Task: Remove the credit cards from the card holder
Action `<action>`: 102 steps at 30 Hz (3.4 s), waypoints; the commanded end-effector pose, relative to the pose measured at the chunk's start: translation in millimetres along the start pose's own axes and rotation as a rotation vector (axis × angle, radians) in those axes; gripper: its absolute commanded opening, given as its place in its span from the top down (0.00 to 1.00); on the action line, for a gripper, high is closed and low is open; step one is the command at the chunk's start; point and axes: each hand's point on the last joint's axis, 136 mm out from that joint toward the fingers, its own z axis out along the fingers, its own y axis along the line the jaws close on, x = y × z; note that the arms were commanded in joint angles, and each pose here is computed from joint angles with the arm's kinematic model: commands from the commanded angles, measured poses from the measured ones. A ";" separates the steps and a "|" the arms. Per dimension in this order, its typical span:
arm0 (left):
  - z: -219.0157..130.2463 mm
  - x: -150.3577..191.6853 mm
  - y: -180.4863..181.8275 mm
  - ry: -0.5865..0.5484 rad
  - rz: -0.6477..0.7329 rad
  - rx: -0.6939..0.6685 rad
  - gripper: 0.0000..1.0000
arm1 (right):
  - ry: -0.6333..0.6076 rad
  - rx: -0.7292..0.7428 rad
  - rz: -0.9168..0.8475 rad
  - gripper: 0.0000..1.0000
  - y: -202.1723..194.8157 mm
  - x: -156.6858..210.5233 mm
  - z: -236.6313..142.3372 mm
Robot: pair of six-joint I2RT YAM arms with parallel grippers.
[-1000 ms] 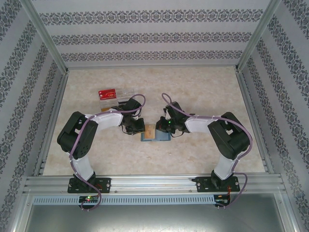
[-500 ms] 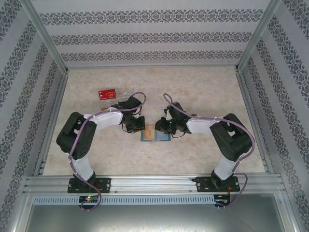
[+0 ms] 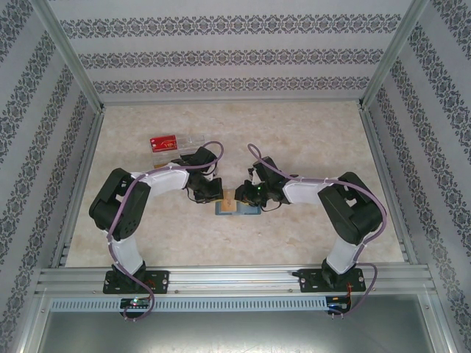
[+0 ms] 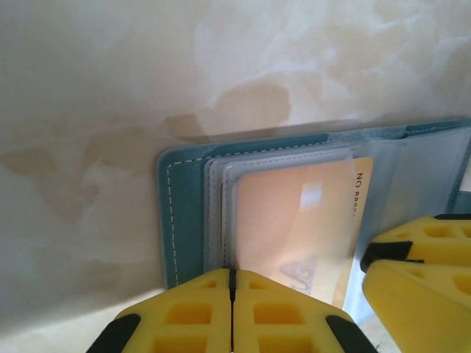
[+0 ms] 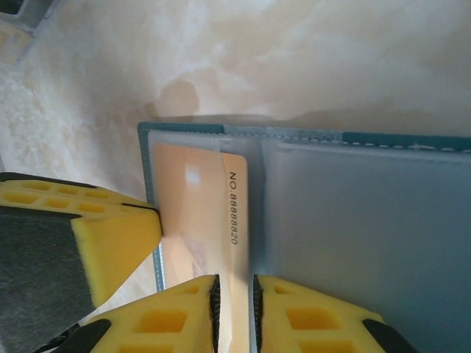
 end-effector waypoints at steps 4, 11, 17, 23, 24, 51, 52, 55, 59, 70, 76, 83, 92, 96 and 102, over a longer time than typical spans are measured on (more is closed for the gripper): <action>15.9 9.9 15.4 0.042 -0.018 -0.054 0.93 | 0.030 0.016 0.007 0.79 -0.9 5.3 6.0; 20.2 14.2 20.8 0.054 -0.027 -0.062 0.93 | 0.045 0.011 0.006 0.81 -0.9 5.7 12.1; 21.9 15.8 22.0 0.061 -0.031 -0.062 0.93 | 0.061 -0.001 0.004 0.82 0.7 7.2 16.3; 23.6 17.8 19.8 0.066 -0.028 -0.047 0.93 | 0.060 -0.067 -0.035 0.89 15.9 5.3 14.3; 24.7 19.1 17.7 0.069 -0.023 -0.040 0.92 | 0.060 -0.076 -0.046 0.90 18.8 5.0 13.4; -13.3 -2.7 -8.8 -0.034 0.088 -0.042 0.83 | -0.006 -0.032 -0.027 1.00 -12.3 -3.8 -12.9; -16.1 -3.9 -14.2 -0.041 0.095 -0.023 0.84 | -0.005 -0.035 -0.028 1.00 -11.4 -4.2 -12.5; -24.7 -6.7 -28.7 -0.061 0.110 0.028 0.87 | -0.004 -0.037 -0.028 1.00 -11.0 -4.9 -11.8; -23.4 -5.8 -35.1 -0.050 0.109 0.051 0.93 | -0.006 -0.039 -0.027 1.00 -11.3 -5.2 -10.8; -27.2 -15.2 4.1 -0.121 0.058 -0.185 0.89 | -0.013 -0.018 -0.018 1.00 -16.9 -5.9 -11.2; -26.2 -10.5 -27.0 -0.109 0.085 -0.001 0.85 | -0.020 -0.001 -0.011 1.00 -21.3 -6.3 -11.2; -5.6 -8.7 -45.9 -0.047 0.096 0.082 0.92 | -0.029 0.005 0.003 1.00 -24.8 -7.1 -12.0; 19.6 -1.7 -25.2 0.019 0.069 0.003 0.96 | -0.031 -0.007 0.009 1.00 -24.9 -7.4 -11.3; 25.8 3.6 -10.2 0.040 0.066 -0.054 0.97 | -0.022 -0.014 0.013 0.87 -25.5 -7.1 -10.2; 32.7 13.1 5.7 0.062 0.053 -0.094 0.98 | -0.003 -0.017 0.022 0.79 -27.4 -5.1 -5.6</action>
